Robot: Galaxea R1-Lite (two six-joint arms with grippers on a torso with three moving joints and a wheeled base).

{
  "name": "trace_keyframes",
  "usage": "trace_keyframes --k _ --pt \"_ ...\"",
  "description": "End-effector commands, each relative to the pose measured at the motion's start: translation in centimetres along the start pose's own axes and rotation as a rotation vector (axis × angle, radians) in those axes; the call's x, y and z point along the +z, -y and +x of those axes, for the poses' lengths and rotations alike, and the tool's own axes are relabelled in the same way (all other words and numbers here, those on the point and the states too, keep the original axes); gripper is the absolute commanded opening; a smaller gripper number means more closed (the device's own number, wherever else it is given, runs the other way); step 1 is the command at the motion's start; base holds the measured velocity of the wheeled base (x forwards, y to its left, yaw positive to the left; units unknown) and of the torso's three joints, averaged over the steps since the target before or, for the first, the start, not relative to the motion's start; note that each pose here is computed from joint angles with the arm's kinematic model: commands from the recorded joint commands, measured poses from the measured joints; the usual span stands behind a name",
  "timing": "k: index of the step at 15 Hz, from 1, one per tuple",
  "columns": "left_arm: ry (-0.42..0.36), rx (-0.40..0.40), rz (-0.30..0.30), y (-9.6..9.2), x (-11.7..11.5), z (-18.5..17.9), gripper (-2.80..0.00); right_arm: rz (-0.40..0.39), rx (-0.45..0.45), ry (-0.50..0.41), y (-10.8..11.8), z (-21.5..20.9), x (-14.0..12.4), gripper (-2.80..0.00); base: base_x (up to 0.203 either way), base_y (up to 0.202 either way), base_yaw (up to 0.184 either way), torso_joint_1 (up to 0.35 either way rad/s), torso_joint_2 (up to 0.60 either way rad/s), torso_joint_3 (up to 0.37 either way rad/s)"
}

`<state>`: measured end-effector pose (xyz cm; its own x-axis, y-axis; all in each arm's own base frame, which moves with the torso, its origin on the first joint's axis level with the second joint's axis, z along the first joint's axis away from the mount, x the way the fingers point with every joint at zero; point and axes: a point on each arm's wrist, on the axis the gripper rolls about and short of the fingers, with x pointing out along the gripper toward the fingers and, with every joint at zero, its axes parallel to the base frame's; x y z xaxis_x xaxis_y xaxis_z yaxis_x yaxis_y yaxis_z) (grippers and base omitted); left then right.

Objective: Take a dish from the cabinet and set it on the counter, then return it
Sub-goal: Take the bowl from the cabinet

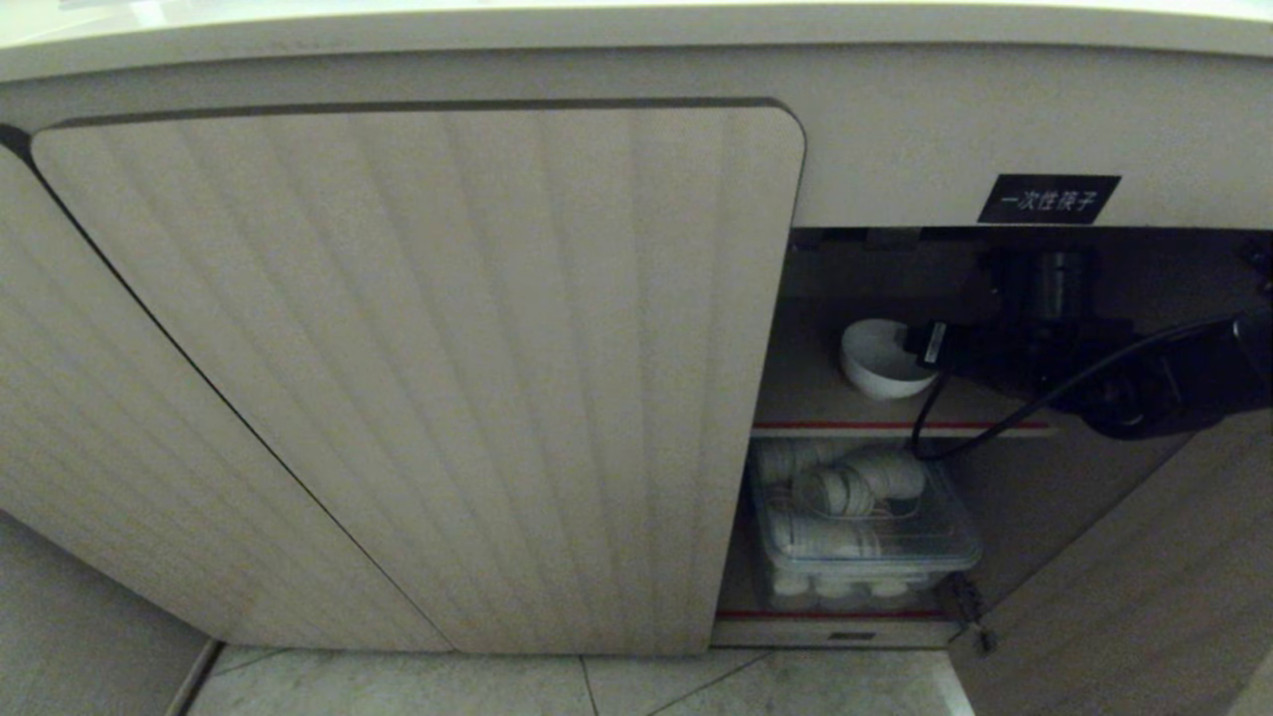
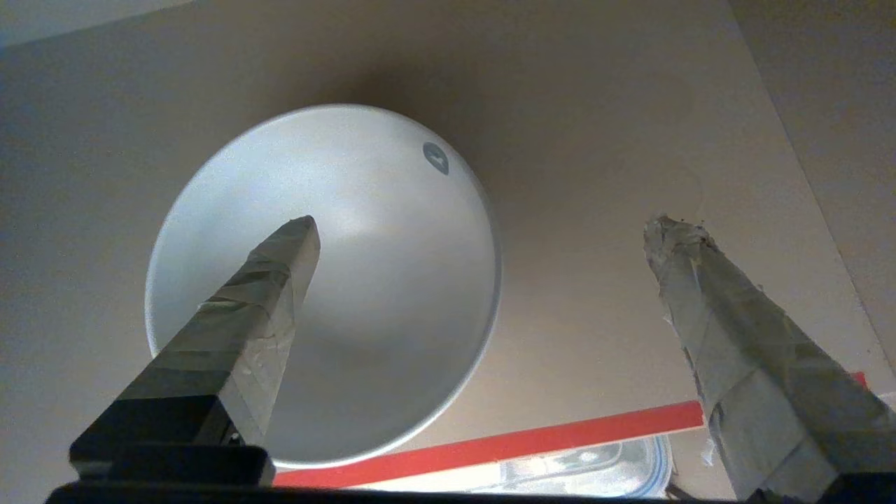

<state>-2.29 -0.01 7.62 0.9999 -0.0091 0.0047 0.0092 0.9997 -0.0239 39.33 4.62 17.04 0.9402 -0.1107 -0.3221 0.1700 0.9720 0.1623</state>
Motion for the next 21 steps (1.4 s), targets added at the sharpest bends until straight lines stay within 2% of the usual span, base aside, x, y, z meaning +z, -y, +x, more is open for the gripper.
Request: trace_keyframes --k 1,12,21 --pt "0.001 0.0 -0.001 0.0 0.0 0.0 -2.8 0.003 0.001 0.008 0.0 -0.1 0.2 0.0 0.0 0.0 0.0 0.0 0.0 0.0" --pt "0.001 0.0 -0.001 0.0 0.0 0.0 -2.8 -0.007 -0.005 -0.046 0.0 1.3 -1.4 0.0 0.0 0.0 0.0 0.0 0.0 0.0" --pt "0.0 0.0 -0.001 0.0 0.0 0.0 -2.8 -0.009 0.004 -0.063 -0.4 2.2 -0.7 0.0 0.0 0.0 0.0 0.0 0.0 0.0"
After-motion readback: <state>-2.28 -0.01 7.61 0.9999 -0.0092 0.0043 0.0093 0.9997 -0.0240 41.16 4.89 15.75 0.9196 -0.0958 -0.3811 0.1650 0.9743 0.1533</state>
